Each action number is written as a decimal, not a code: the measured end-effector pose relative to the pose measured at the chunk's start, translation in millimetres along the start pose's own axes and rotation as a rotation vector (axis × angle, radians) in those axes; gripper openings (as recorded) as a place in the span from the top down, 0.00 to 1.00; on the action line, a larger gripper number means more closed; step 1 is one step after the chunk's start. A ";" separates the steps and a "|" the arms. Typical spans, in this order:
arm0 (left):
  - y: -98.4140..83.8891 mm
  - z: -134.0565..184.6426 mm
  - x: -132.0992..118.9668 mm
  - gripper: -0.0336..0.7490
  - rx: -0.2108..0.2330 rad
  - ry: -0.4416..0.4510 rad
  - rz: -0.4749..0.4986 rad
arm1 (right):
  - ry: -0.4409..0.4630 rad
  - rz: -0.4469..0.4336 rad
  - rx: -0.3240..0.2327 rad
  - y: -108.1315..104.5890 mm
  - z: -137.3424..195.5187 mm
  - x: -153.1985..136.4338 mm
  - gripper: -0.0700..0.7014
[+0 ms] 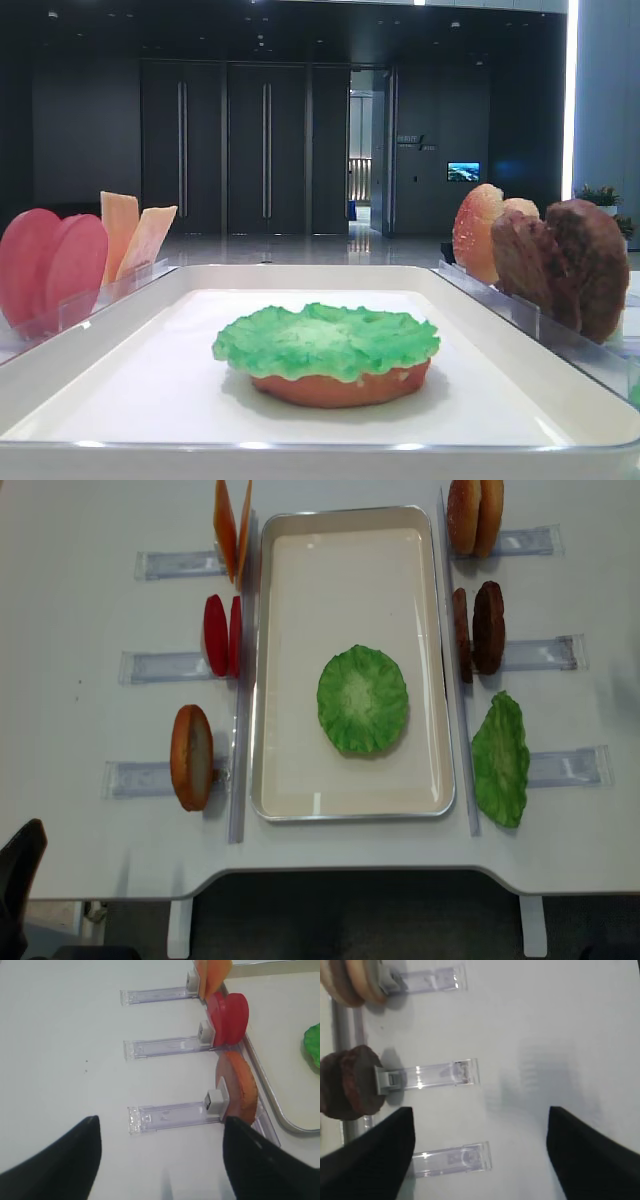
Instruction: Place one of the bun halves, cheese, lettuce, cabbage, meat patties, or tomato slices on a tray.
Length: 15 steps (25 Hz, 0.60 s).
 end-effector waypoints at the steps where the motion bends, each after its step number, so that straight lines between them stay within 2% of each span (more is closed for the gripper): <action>1: 0.0 0.0 0.0 0.22 0.000 0.000 0.000 | -0.004 -0.013 0.002 2.9 5.9 2.1 0.23; 8: 0.0 0.0 0.0 0.22 0.000 0.000 0.000 | 0.010 -0.027 0.014 8.2 67.3 3.9 0.23; 10: 0.0 0.0 0.0 0.22 0.000 0.000 0.000 | -0.037 -0.023 0.021 9.5 84.8 13.7 0.23; 15: 0.0 0.0 0.0 0.22 0.000 0.000 0.000 | -0.089 -0.010 0.030 9.8 121.5 17.6 0.23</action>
Point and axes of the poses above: a point on each arm's last joint axis where the gripper is mounted, x pointing back along that axis away from the gripper, y along the wrist's bending axis when the last joint is at zero, z = x × y, the point moved 9 cm from there along -x, pointing out along that axis toward the gripper, and after that the axes turned 3 degrees about x, right-handed, at the moved point
